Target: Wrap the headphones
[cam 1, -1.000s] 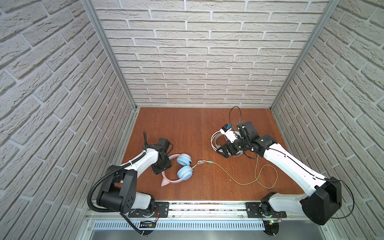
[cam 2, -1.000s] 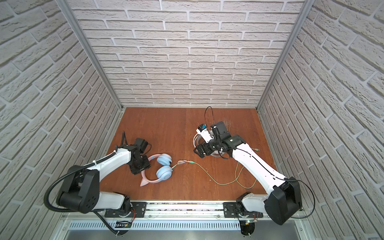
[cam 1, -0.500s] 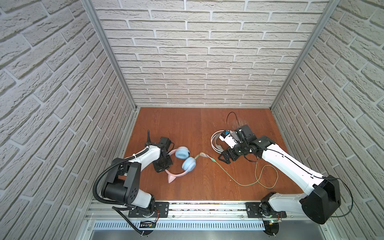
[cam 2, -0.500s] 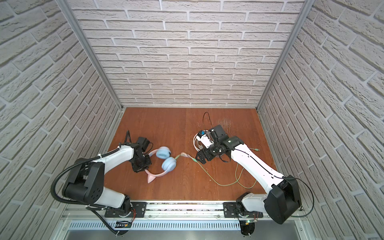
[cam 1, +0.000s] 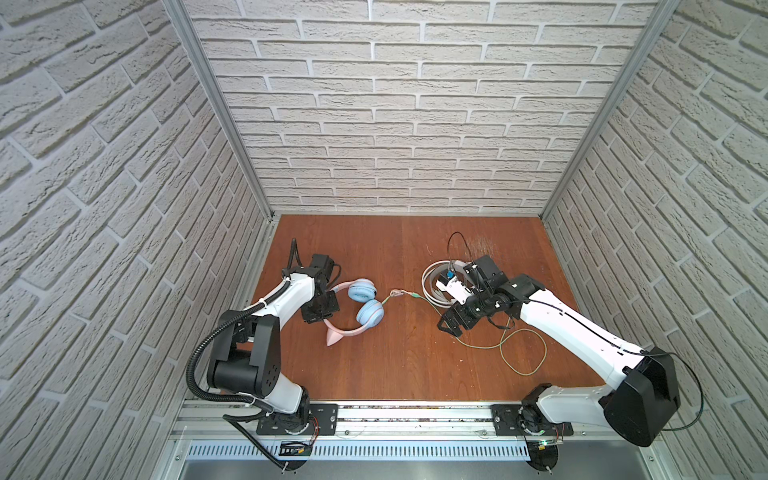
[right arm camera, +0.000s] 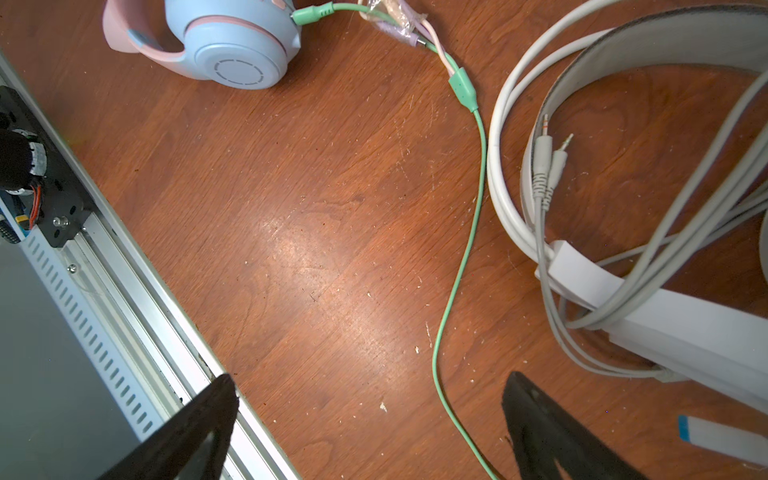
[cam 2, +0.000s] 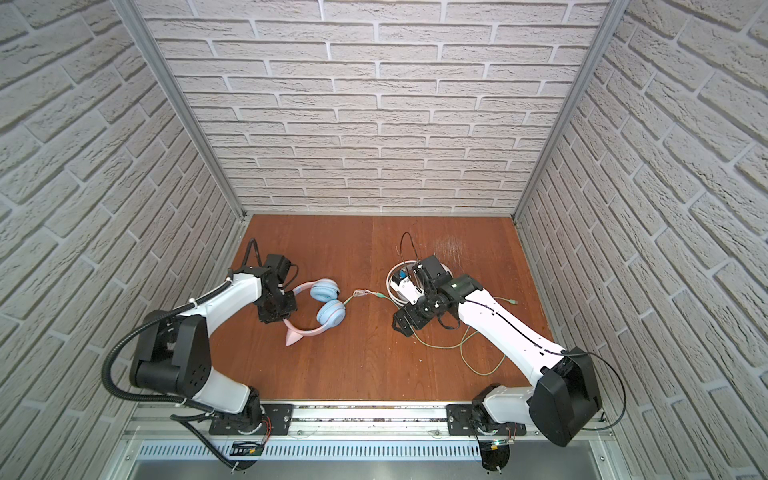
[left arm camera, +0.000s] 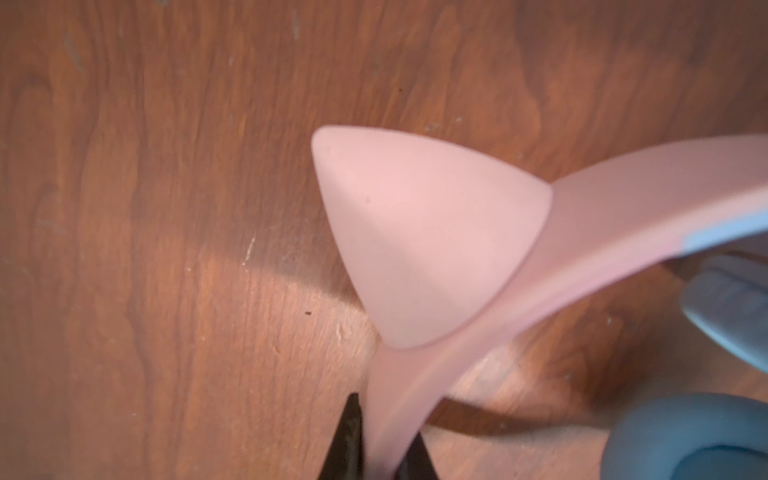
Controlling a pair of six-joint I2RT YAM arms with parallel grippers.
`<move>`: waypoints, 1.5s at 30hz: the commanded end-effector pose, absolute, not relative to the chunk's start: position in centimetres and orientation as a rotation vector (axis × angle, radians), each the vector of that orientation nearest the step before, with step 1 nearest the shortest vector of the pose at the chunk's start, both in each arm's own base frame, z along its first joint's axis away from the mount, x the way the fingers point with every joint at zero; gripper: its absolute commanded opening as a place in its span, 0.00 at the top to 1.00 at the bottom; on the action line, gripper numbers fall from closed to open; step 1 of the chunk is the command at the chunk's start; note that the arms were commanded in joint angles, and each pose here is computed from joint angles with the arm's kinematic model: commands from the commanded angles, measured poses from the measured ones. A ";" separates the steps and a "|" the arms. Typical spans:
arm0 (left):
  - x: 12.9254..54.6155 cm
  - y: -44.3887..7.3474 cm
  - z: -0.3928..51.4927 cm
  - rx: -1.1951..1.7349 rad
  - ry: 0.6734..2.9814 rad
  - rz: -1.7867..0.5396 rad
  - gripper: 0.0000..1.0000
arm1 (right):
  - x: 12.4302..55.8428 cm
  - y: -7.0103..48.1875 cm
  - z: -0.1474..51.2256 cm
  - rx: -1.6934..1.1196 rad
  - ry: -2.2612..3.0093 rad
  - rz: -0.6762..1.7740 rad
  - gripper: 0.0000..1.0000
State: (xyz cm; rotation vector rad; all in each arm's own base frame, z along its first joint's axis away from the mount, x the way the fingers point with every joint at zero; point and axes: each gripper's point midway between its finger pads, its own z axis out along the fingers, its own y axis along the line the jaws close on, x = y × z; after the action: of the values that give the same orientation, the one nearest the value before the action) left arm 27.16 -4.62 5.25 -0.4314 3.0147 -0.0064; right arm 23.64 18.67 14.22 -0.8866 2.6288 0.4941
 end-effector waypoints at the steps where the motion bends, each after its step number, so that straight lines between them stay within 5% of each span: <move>1: 26.5 -5.5 4.9 -0.160 3.134 -0.059 1.00 | 23.4 18.5 13.6 -0.907 2.641 0.471 0.00; 10: 27.3 -4.5 2.2 0.054 3.254 0.084 0.99 | 23.9 18.8 13.9 -0.889 2.626 0.466 0.00; 15: 28.1 -4.7 2.0 0.015 3.230 0.076 0.83 | 24.2 18.7 14.3 -0.866 2.607 0.456 0.00; 20: 27.9 -4.5 2.4 -0.089 3.161 0.072 0.49 | 24.5 18.8 14.4 -0.850 2.596 0.448 0.00; 26: 27.3 -3.8 3.5 -0.276 2.993 0.082 0.37 | 25.0 18.4 14.5 -0.806 2.579 0.413 0.00; 32: 27.7 -4.0 3.8 -0.389 2.812 -0.015 0.38 | 25.3 18.5 14.9 -0.775 2.530 0.423 0.00; 45: 28.8 -5.0 1.4 -0.372 2.875 -0.058 0.53 | 23.8 16.1 13.0 -0.899 2.664 0.243 0.00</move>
State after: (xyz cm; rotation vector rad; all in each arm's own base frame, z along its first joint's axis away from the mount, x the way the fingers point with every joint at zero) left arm 28.04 -4.53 1.82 -0.3689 2.8804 -0.0348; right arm 23.72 16.27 12.17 -0.8546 2.6901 0.2905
